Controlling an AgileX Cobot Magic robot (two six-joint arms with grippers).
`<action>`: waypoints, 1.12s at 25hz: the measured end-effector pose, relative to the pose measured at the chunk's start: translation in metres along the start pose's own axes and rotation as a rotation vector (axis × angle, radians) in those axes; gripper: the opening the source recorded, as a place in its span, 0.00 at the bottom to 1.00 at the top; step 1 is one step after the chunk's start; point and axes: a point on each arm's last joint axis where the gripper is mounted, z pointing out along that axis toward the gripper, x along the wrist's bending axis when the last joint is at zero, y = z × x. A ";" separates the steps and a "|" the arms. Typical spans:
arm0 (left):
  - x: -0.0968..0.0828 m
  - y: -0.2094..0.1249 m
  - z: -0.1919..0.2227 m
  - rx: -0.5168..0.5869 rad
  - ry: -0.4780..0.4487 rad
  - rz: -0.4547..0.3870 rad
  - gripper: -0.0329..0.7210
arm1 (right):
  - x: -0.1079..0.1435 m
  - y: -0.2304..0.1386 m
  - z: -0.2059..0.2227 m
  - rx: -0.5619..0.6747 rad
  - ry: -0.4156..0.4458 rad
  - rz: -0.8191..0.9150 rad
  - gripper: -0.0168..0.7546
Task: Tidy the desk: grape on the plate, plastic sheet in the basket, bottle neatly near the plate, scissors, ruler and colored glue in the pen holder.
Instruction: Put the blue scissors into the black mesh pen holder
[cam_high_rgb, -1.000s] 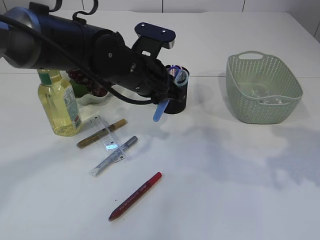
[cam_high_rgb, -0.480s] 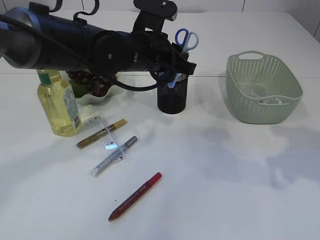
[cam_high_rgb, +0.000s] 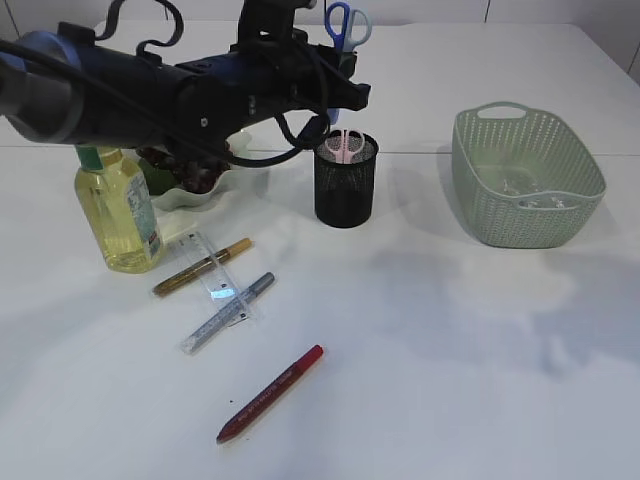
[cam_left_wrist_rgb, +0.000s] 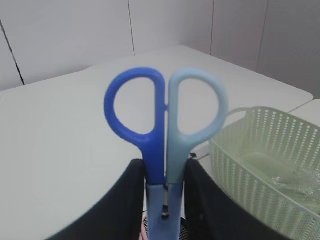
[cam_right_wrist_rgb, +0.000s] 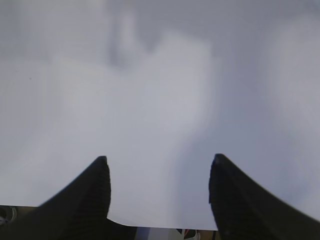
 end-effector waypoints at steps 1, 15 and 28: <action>0.000 -0.004 0.002 -0.005 0.000 0.000 0.29 | 0.000 0.000 0.000 0.000 0.000 0.000 0.66; -0.001 -0.029 0.037 -0.092 0.003 0.000 0.29 | -0.001 0.001 0.000 -0.013 -0.007 -0.002 0.66; 0.012 -0.043 0.046 -0.014 0.032 -0.024 0.30 | -0.001 0.002 0.000 -0.022 -0.010 -0.003 0.66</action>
